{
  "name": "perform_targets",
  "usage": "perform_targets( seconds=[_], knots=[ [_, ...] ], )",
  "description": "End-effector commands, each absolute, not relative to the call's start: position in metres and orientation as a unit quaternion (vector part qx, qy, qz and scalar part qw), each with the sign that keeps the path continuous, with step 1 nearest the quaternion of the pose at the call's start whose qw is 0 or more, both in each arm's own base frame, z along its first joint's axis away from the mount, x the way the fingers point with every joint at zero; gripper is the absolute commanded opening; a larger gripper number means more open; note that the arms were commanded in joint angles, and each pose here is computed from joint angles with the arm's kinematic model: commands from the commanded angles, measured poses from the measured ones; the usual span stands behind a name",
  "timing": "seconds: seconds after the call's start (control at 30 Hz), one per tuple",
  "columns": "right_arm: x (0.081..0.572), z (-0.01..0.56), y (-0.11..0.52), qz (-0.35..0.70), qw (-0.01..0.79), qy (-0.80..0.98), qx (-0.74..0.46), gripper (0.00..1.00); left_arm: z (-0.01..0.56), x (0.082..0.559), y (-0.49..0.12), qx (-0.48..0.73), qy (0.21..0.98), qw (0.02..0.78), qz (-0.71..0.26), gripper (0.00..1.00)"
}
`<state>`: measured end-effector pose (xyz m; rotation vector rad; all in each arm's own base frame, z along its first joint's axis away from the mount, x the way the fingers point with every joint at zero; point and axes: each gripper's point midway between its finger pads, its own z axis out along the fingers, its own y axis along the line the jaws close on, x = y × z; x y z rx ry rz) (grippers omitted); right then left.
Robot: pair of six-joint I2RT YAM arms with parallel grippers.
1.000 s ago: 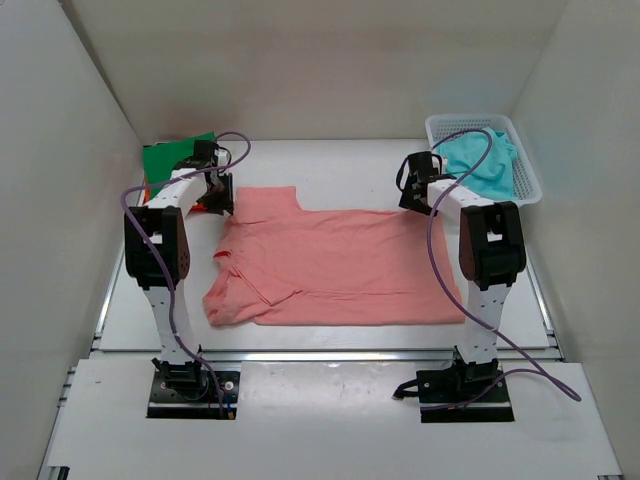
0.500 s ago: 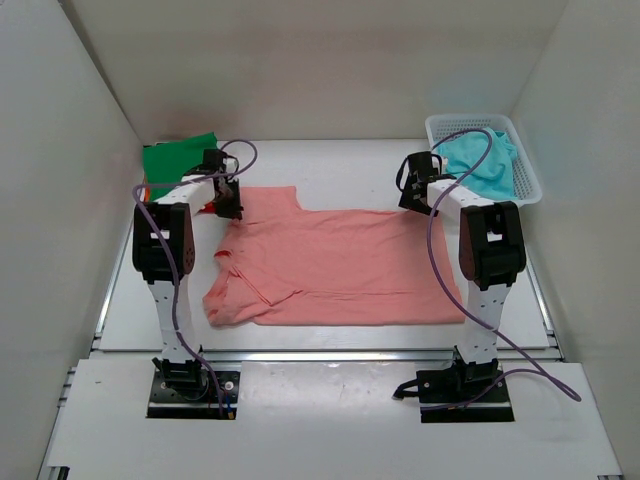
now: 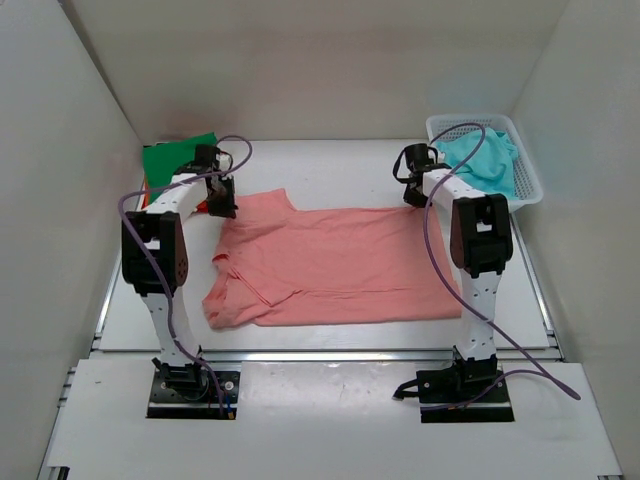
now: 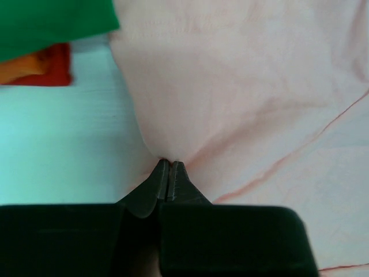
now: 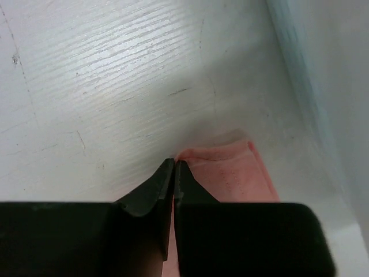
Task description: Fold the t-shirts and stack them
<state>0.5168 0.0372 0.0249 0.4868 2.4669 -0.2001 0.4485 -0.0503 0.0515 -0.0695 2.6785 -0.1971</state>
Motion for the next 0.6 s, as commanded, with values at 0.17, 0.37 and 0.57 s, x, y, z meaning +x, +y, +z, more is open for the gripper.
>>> perform_targets(
  seconds=[0.17, 0.37, 0.57],
  knots=[
    [0.506, 0.039, 0.03, -0.08, 0.322, 0.924, 0.19, 0.0, 0.12, 0.473, -0.038, -0.028, 0.946, 0.317, -0.064, 0.0],
    [0.501, 0.06, 0.033, -0.06, 0.355, 0.916, 0.179, 0.0, 0.126, 0.46, -0.042, -0.008, 0.949, 0.31, -0.06, 0.0],
    [0.478, 0.077, 0.041, -0.045, 0.378, 0.908, 0.177, 0.0, 0.123, 0.437, -0.029, -0.012, 0.951, 0.307, -0.042, 0.0]
  ],
)
